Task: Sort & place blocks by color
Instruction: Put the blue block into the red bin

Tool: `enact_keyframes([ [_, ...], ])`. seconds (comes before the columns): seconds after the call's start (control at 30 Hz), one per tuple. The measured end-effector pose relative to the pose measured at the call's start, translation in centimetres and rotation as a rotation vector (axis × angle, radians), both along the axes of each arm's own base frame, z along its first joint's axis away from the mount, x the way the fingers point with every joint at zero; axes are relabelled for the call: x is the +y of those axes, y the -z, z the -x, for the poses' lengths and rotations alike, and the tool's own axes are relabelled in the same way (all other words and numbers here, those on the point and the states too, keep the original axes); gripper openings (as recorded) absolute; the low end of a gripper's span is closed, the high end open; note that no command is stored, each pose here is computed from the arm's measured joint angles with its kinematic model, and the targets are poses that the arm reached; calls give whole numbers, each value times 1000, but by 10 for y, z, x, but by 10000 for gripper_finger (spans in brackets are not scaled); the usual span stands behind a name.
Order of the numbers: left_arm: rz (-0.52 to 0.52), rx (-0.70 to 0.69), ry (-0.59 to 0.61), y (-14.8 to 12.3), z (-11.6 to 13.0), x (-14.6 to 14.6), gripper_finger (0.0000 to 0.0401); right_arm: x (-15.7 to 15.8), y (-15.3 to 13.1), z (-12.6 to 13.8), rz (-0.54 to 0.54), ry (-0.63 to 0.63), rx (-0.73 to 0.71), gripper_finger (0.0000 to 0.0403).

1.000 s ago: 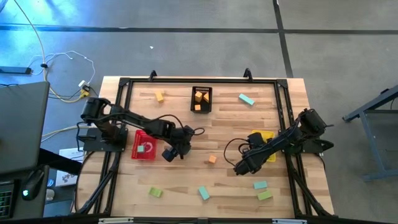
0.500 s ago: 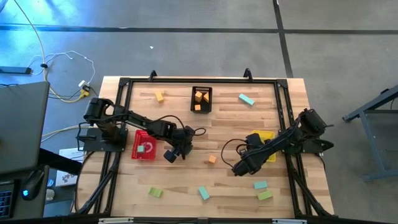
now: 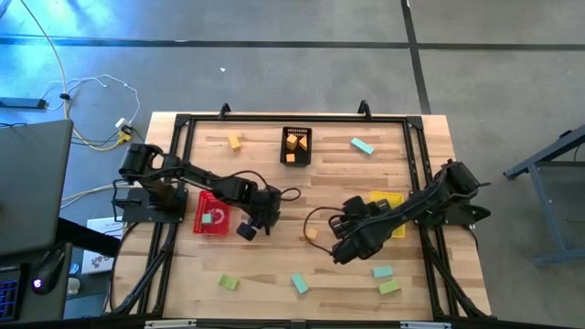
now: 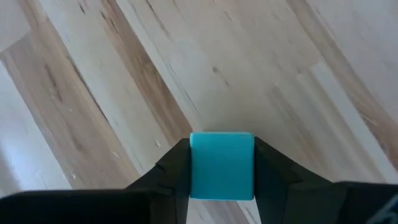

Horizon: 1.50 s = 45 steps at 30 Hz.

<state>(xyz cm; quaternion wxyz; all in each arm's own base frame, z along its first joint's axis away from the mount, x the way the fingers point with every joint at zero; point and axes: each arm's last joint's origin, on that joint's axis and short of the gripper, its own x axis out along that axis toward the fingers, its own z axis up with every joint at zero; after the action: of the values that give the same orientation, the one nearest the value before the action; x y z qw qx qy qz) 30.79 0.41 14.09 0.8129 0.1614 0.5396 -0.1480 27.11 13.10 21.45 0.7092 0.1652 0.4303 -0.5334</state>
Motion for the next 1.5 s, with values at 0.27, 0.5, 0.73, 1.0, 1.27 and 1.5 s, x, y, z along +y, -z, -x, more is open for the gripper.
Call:
enact_keyframes([
  [0.27, -31, -42, -15, -37, 18, -17, 102, 4, 1, -22, -59, -158, -96, 222],
  [0.5, -62, -40, -95, -74, 51, -32, 102, 5, 0, -44, -89, -316, -181, 222],
  [0.73, -132, 6, -241, -93, 84, -46, 102, 2, -3, -60, -80, -445, -217, 222],
  [1.0, -131, 63, -574, -100, 115, -54, 103, 1, -2, -69, -97, -584, -188, 222],
  [1.27, -157, 150, -747, -97, 129, -58, 108, 1, 6, -74, -117, -594, -170, 222],
  [1.5, -189, 194, -810, -75, 134, -54, 110, 5, 14, -79, -173, -649, -160, 222],
])
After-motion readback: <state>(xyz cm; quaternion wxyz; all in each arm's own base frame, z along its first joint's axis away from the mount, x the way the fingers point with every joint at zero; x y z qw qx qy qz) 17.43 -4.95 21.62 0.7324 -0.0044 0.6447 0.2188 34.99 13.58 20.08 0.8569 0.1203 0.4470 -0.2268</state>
